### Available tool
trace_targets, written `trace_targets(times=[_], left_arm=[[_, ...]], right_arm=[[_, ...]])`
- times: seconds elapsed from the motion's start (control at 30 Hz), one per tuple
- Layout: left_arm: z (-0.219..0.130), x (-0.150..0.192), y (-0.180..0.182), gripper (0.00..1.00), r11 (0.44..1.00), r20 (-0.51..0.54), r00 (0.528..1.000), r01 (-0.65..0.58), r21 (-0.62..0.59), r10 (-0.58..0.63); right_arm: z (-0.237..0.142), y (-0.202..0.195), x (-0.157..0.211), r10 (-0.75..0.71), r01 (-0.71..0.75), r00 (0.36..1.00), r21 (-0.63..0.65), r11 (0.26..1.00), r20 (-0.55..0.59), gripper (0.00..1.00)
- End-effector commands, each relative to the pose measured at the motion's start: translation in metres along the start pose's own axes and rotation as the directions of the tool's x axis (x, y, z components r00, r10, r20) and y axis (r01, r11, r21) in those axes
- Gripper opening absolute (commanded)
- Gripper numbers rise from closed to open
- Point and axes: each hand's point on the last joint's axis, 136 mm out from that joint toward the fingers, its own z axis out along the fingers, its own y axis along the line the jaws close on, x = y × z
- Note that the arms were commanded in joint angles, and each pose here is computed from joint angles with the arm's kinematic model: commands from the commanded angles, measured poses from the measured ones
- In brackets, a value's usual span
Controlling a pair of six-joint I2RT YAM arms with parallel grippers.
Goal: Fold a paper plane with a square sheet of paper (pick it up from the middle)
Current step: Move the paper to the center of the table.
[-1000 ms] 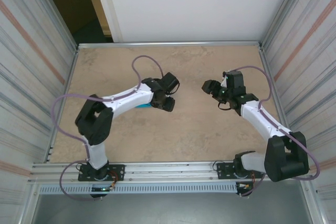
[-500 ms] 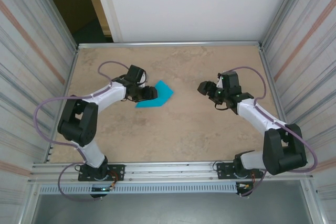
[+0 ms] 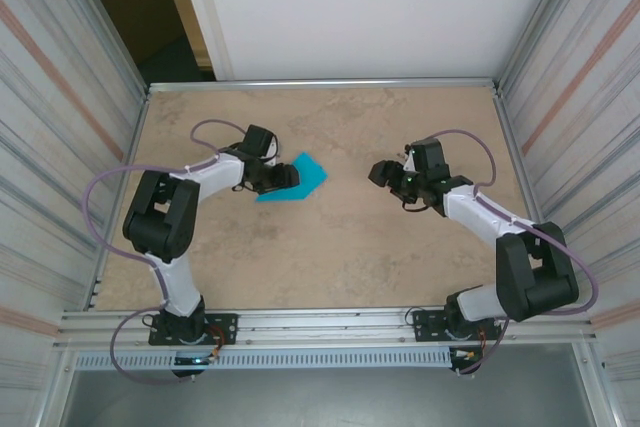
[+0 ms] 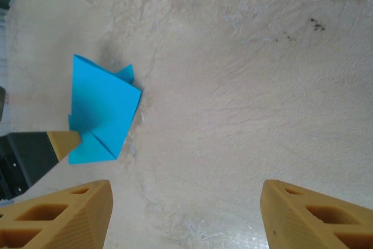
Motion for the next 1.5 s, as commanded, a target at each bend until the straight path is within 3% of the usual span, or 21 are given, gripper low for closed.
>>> trace_targets(times=[0.0,0.37,0.57,0.77,0.9,1.0,1.23,1.47], left_arm=[[-0.001,-0.015,-0.007,0.61,0.999,0.026,1.0,-0.019,0.049,0.018],[0.012,-0.004,0.014,0.56,0.986,-0.062,0.986,0.161,0.05,-0.157],[0.015,0.016,0.0,0.53,0.957,-0.145,0.956,0.272,0.102,-0.256],[0.022,0.057,-0.028,0.47,0.902,-0.23,0.894,0.417,0.112,-0.384],[0.027,0.074,-0.048,0.46,0.859,-0.247,0.861,0.488,0.157,-0.444],[0.024,0.074,-0.051,0.45,0.861,-0.227,0.865,0.485,0.156,-0.447],[0.024,0.078,-0.042,0.39,0.846,-0.214,0.849,0.516,0.135,-0.483],[0.027,0.083,-0.038,0.35,0.821,-0.236,0.823,0.554,0.139,-0.516]], right_arm=[[0.003,0.016,-0.005,0.011,-0.011,1.0,-0.04,0.999,-0.001,0.67],[0.02,0.021,0.008,0.037,-0.04,0.997,-0.048,0.998,-0.065,0.67],[0.033,0.022,0.024,0.089,-0.096,0.99,-0.053,0.994,-0.111,0.66],[0.044,0.024,0.046,0.197,-0.207,0.969,-0.06,0.976,-0.147,0.65],[0.051,0.025,0.062,0.233,-0.246,0.958,-0.056,0.968,-0.169,0.63],[0.057,0.027,0.074,0.229,-0.24,0.953,-0.033,0.97,-0.198,0.61],[0.078,0.028,0.1,0.301,-0.308,0.919,0.012,0.951,-0.255,0.51],[0.086,0.029,0.108,0.32,-0.325,0.909,0.023,0.945,-0.269,0.34]])
